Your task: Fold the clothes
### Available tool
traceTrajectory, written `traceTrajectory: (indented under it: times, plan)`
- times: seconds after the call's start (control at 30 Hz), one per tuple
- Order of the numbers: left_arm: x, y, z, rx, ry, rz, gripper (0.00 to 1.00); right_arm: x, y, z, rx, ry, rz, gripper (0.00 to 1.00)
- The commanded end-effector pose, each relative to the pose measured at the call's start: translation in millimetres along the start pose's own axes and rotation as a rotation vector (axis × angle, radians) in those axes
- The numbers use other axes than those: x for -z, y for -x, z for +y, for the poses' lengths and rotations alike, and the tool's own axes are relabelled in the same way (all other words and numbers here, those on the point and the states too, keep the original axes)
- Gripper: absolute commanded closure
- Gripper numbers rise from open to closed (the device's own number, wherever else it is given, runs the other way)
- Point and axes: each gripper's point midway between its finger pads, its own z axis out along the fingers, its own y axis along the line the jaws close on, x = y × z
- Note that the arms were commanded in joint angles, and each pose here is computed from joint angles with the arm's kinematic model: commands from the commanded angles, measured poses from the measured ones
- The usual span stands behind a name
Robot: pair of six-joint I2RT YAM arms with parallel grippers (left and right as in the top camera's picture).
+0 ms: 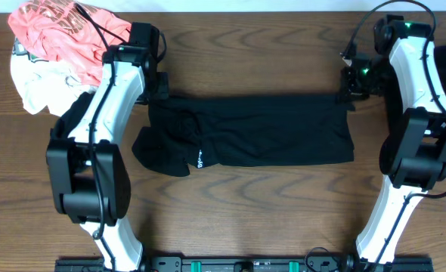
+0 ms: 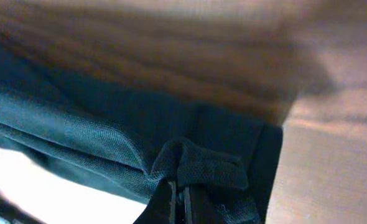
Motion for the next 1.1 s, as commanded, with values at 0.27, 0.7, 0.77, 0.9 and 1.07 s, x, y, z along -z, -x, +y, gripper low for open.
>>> traceTrajectory:
  times: [0.27, 0.7, 0.77, 0.9, 1.07]
  plan:
    - [9, -27, 11, -0.02, 0.041, 0.101, 0.94, 19, -23, -2, -0.014, -0.031, 0.059, 0.99]
    - [4, -60, 16, -0.038, 0.062, 0.224, 0.94, -13, -56, -11, -0.056, -0.033, 0.191, 0.99]
    - [4, -61, 16, -0.039, 0.063, 0.227, 0.94, -19, -59, -13, -0.065, -0.031, 0.202, 0.99]
    - [5, -66, 17, -0.042, 0.067, 0.25, 0.76, -23, -60, -15, -0.068, -0.032, 0.202, 0.75]
    - [6, -69, 18, -0.044, 0.069, 0.264, 0.41, -24, -57, -16, -0.069, -0.034, 0.19, 0.39]
